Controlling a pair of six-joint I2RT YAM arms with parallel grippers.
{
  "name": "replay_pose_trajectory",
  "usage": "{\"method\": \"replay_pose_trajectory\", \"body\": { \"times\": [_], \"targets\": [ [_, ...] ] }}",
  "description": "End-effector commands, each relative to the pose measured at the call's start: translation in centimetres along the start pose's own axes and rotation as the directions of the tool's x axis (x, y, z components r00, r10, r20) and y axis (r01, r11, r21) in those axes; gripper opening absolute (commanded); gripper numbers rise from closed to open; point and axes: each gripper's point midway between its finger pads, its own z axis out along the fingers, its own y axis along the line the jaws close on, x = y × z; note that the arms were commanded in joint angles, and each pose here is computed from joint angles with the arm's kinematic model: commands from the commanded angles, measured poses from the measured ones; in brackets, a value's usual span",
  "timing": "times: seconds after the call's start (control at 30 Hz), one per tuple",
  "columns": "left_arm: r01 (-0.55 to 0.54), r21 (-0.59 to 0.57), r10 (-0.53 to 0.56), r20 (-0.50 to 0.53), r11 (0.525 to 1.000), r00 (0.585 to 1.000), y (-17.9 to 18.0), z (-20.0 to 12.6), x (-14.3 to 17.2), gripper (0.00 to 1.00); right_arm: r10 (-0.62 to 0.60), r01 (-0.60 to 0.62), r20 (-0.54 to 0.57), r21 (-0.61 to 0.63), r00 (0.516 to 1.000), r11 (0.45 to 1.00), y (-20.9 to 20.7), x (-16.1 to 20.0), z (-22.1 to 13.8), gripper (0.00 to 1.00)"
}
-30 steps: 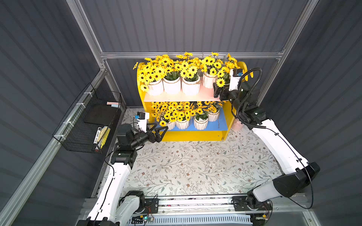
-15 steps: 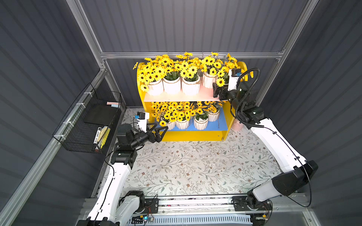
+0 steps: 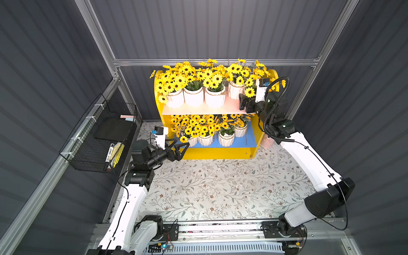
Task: Take the sunflower pots off the shelves
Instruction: Pick up the sunflower pot from the shelf.
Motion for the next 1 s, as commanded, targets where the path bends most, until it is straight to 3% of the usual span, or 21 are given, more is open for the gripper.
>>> {"method": "replay_pose_trajectory", "body": {
  "times": [0.0,0.13,0.27,0.37,0.47,0.53,0.7,0.97],
  "targets": [
    [-0.013,0.005,0.013,-0.007,1.000,1.000,-0.3,-0.2,0.4,1.00,-0.014,0.013,0.014,0.022,1.000,1.000,-0.7,-0.4,0.1,0.99],
    [-0.014,0.005,0.014,-0.006,1.000,1.000,-0.3,-0.1,0.4,1.00,-0.025,0.025,0.022,0.017,0.999,1.000,-0.6,-0.5,-0.2,0.95],
    [-0.018,0.004,0.018,-0.007,1.000,1.000,-0.4,-0.2,0.4,1.00,-0.035,0.035,0.031,-0.006,0.999,0.999,-0.3,-0.7,-0.5,0.75],
    [-0.018,0.003,0.018,-0.011,1.000,1.000,-0.3,-0.2,0.5,1.00,-0.038,0.038,0.043,-0.007,0.998,0.999,-0.3,-0.8,-0.9,0.68],
    [-0.020,0.002,0.020,-0.011,1.000,1.000,-0.3,-0.2,0.5,0.99,-0.043,0.043,0.048,-0.009,0.998,0.999,-0.3,-0.9,-1.2,0.52],
    [-0.021,0.002,0.021,-0.011,1.000,1.000,-0.3,-0.2,0.4,0.99,-0.045,0.045,0.053,-0.013,0.998,0.999,-0.3,-1.1,-1.5,0.25],
    [-0.017,-0.001,0.017,-0.015,1.000,1.000,-0.2,-0.1,0.6,0.99,-0.047,0.050,0.080,-0.027,0.996,0.998,-0.1,-1.7,-2.3,0.02],
    [-0.011,-0.005,0.011,-0.021,1.000,1.000,0.1,0.1,0.6,0.99,-0.068,0.077,0.113,-0.072,0.991,0.994,1.0,-2.7,-3.5,0.00]
  ]
}}
